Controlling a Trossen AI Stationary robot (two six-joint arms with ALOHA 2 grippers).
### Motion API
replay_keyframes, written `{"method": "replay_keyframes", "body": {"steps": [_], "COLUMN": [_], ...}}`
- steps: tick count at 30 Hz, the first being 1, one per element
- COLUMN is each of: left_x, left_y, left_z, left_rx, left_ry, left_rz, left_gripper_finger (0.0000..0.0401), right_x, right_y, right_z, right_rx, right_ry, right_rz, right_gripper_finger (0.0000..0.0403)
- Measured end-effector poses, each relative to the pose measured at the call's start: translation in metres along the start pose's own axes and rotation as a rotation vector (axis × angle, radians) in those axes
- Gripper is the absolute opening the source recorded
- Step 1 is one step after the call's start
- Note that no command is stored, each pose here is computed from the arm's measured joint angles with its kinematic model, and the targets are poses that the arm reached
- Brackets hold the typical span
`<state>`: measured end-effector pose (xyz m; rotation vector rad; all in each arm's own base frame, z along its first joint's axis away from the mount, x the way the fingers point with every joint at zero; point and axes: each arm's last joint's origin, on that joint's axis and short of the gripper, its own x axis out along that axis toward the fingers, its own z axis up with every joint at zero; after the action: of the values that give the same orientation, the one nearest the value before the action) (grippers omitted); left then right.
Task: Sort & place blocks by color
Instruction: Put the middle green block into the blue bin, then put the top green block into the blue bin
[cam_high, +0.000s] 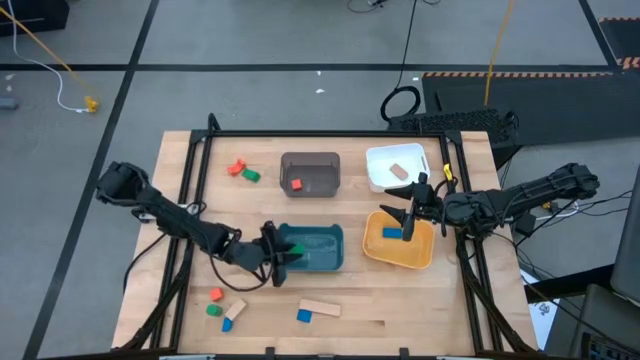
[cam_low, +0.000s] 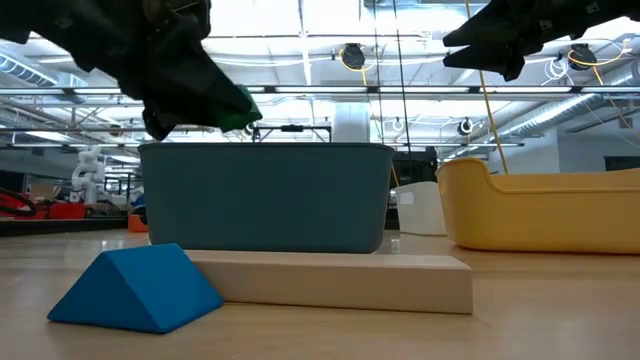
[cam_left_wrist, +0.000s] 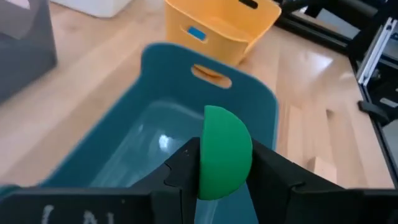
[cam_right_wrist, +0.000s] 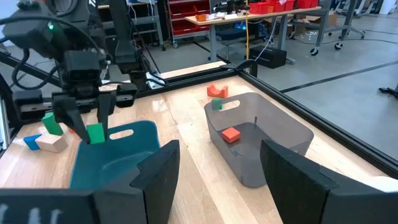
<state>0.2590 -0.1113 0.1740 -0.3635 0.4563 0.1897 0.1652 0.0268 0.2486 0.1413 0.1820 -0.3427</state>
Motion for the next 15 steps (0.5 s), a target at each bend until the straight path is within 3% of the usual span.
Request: {"method": "replay_keyframes", "body": {"steps": [15], "left_x": [0.008], "left_y": [0.001], "left_z": [-0.012], "left_rx": [-0.035], "left_ry": [0.031], "left_rz": [0.035], "left_gripper_finger": [0.0104], "right_x": [0.0], "right_y": [0.0], "right_z": [0.0], "right_rx": [0.0], "right_ry": [-0.001], "right_rz": [0.0], "right_gripper_finger": [0.0215]}}
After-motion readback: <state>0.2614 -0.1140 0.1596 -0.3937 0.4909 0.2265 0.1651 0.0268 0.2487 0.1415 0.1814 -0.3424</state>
